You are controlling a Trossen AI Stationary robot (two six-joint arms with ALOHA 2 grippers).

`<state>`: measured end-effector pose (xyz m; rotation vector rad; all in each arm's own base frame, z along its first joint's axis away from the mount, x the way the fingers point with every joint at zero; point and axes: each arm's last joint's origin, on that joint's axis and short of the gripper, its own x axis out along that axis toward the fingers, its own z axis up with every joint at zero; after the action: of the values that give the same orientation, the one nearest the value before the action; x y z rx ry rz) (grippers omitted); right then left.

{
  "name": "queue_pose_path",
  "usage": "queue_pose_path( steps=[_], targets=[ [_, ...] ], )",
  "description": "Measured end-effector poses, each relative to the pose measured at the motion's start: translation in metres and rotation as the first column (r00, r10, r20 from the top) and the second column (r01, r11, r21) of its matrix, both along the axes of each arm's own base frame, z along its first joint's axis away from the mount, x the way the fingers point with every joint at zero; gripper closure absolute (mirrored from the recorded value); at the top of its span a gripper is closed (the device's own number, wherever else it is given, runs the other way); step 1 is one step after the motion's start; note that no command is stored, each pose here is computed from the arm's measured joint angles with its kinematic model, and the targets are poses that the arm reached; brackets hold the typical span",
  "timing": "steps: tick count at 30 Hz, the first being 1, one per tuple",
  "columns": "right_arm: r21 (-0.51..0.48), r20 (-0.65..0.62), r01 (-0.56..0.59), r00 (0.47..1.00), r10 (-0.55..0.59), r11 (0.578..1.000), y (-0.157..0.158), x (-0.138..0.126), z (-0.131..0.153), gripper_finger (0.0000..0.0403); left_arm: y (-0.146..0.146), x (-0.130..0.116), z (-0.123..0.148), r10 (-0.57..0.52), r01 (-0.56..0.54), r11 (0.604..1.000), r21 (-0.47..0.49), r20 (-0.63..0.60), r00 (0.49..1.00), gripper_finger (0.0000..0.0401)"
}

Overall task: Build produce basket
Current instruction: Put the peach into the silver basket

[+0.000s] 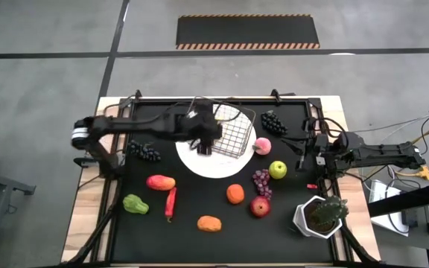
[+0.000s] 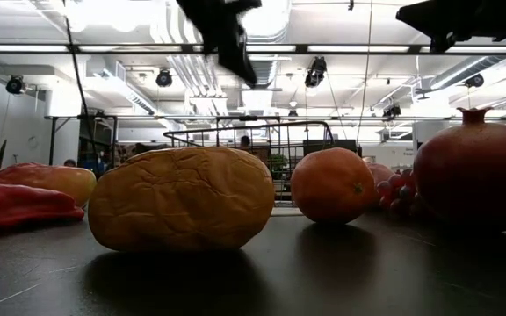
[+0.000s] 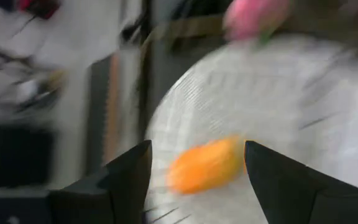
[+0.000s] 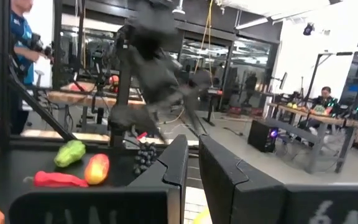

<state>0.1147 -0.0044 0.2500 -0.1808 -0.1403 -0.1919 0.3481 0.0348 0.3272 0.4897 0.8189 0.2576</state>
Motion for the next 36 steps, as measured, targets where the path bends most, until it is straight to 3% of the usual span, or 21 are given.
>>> queue_pose_path(
  steps=[2, 4, 8, 12, 20, 27, 36],
  targets=[
    [0.036, 0.007, -0.006, 1.0, 0.006, 0.999, 0.0, 0.0, 0.0, 0.0371, -0.024, -0.008, 0.008, -0.085, 0.091, 0.992, -0.084, 0.079, 0.993, 0.0164],
    [0.077, 0.015, -0.013, 1.0, 0.012, 0.997, 0.0, 0.0, 0.0, 0.0371, -0.045, -0.016, 0.012, -0.154, 0.17, 0.981, -0.089, 0.162, 0.975, 0.0164],
    [0.133, 0.023, -0.024, 1.0, 0.021, 0.991, 0.0, 0.0, 0.0, 0.0371, -0.072, -0.032, 0.01, -0.277, 0.294, 0.956, -0.012, 0.308, 0.91, 0.0164],
    [0.157, 0.024, -0.028, 0.999, 0.024, 0.987, 0.0, 0.0, -0.001, 0.0371, -0.08, -0.049, -0.004, -0.339, 0.342, 0.937, 0.076, 0.446, 0.828, 0.0164],
    [0.258, 0.066, -0.052, 0.997, 0.036, 0.965, 0.0, 0.0, 0.001, 0.0371, -0.072, -0.077, -0.034, -0.391, 0.301, 0.92, 0.25, 0.605, 0.694, 0.0164],
    [0.333, 0.119, -0.087, 0.992, 0.05, 0.939, 0.0, 0.012, 0.004, 0.0371, -0.067, -0.099, -0.033, -0.411, 0.223, 0.909, 0.351, 0.679, 0.608, 0.0164],
    [0.339, -0.018, -0.044, 0.998, 0.053, 0.94, 0.001, 0.048, 0.003, 0.0371, -0.059, -0.113, -0.029, -0.32, 0.109, 0.94, 0.324, 0.72, 0.616, 0.0164]
  ],
)
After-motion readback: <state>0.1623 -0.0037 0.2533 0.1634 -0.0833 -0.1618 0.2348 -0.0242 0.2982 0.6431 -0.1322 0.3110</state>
